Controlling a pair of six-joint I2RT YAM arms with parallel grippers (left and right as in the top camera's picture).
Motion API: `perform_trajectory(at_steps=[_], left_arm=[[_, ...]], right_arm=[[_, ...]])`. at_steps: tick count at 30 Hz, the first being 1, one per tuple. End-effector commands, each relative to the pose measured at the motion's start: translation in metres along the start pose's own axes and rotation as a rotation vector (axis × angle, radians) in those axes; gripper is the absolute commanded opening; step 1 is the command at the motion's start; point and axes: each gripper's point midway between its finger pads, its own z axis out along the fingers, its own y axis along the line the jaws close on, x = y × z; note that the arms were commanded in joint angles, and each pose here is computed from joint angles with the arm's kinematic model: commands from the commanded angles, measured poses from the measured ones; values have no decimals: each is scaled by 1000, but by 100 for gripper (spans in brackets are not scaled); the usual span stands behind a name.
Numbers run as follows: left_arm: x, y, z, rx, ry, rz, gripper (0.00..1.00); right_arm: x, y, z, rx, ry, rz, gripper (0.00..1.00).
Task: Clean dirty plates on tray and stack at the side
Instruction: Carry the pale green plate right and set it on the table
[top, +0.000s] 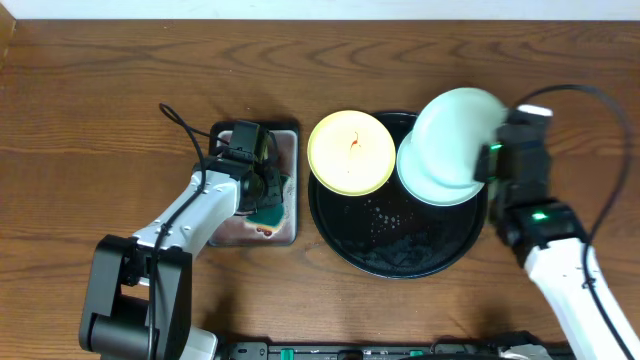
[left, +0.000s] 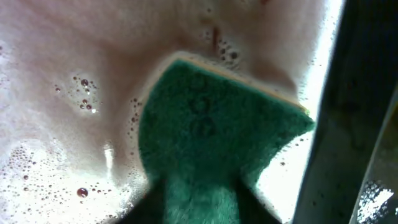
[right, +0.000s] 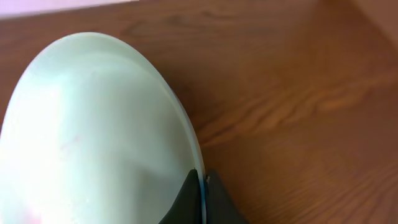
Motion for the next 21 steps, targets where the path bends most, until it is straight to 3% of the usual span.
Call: perform_trajectory(at_steps=[1, 7, 13, 17, 21], left_arm=[[8, 6, 2, -12, 17, 12, 49], [17, 10, 2, -28, 57, 10, 55], [18, 10, 2, -28, 59, 10, 59], [18, 10, 2, -28, 59, 10, 59], [18, 10, 2, -28, 59, 10, 59]], right_arm=[[-16, -11, 3, -86, -3, 172, 1], [-7, -100, 14, 121, 23, 430, 1], [34, -170, 23, 326, 115, 728, 1], [61, -186, 37, 370, 206, 767, 1], [76, -183, 54, 354, 276, 696, 1]])
